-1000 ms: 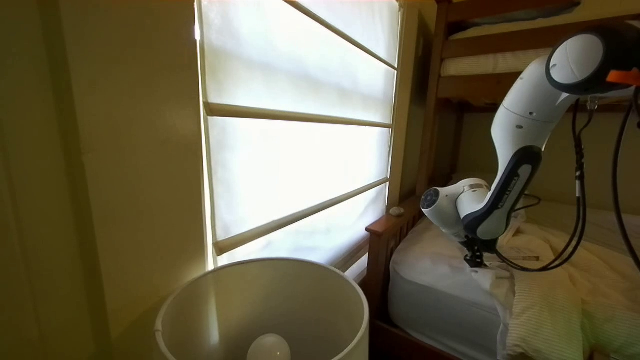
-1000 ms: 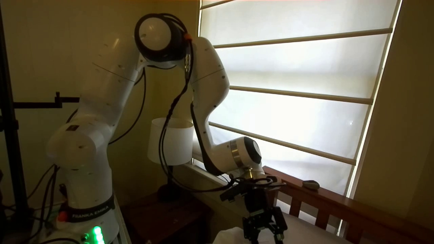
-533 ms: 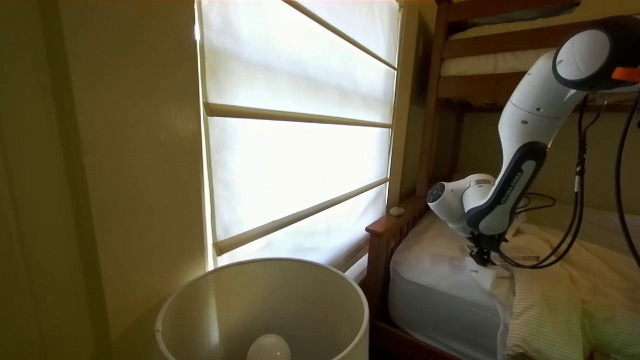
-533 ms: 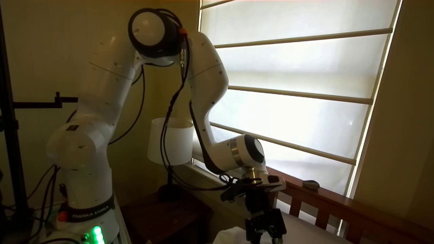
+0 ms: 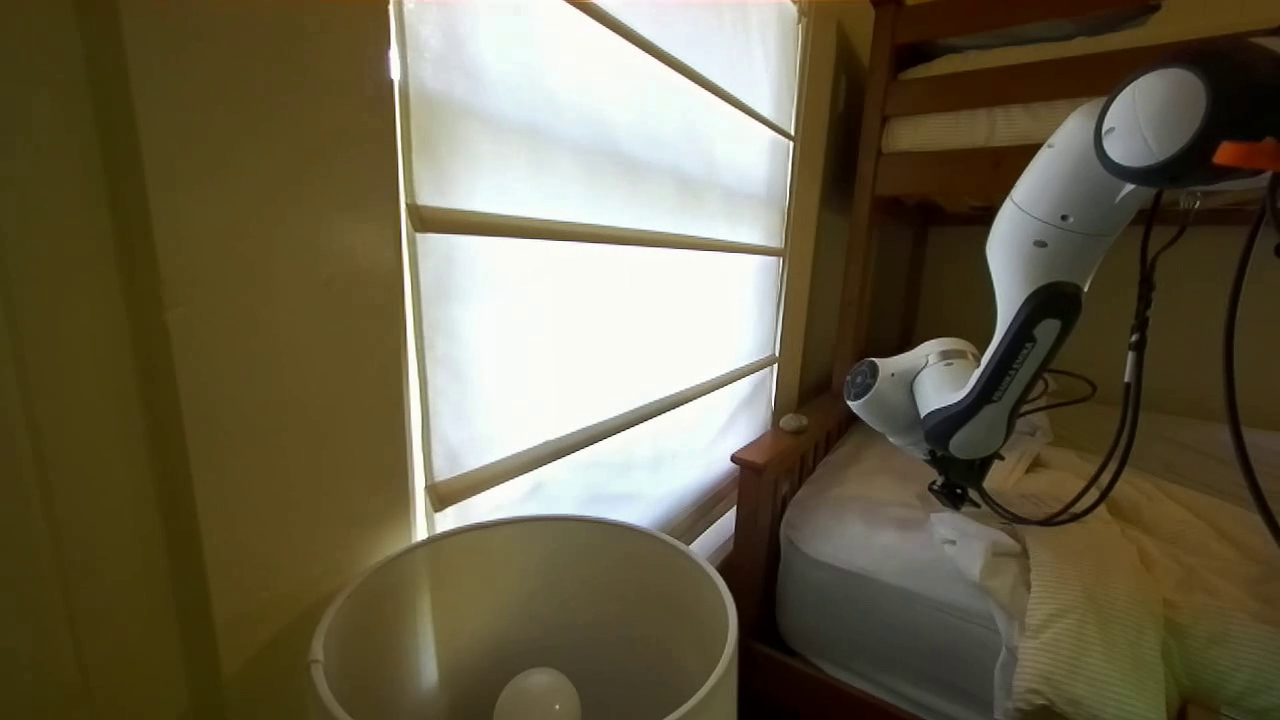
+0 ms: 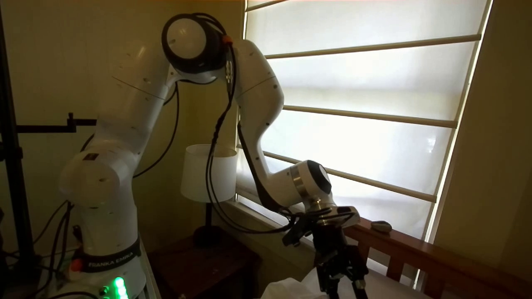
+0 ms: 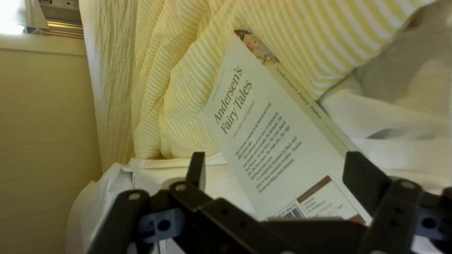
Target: Pick up the book from the bed and place it on the nightstand
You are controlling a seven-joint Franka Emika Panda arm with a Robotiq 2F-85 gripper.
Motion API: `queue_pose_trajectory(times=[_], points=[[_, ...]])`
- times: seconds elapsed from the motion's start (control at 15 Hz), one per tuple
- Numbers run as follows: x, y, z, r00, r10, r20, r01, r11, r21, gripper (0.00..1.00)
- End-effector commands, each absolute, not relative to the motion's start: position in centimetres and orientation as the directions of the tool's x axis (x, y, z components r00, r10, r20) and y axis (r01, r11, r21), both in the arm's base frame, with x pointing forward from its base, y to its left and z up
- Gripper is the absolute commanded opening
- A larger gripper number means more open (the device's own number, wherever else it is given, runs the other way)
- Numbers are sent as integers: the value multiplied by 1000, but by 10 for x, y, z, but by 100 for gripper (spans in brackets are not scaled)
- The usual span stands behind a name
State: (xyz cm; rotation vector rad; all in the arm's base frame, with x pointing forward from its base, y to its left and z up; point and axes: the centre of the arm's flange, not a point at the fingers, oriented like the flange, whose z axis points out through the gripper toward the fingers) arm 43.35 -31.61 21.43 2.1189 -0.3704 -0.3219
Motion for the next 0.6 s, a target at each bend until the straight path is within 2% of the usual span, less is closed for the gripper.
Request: queue_pose_trajectory(times=[0.0, 0.53], points=[[459, -314, 201, 932, -350, -90, -106, -504, 857, 100], [465, -284, 181, 950, -285, -129, -38, -514, 857, 100]])
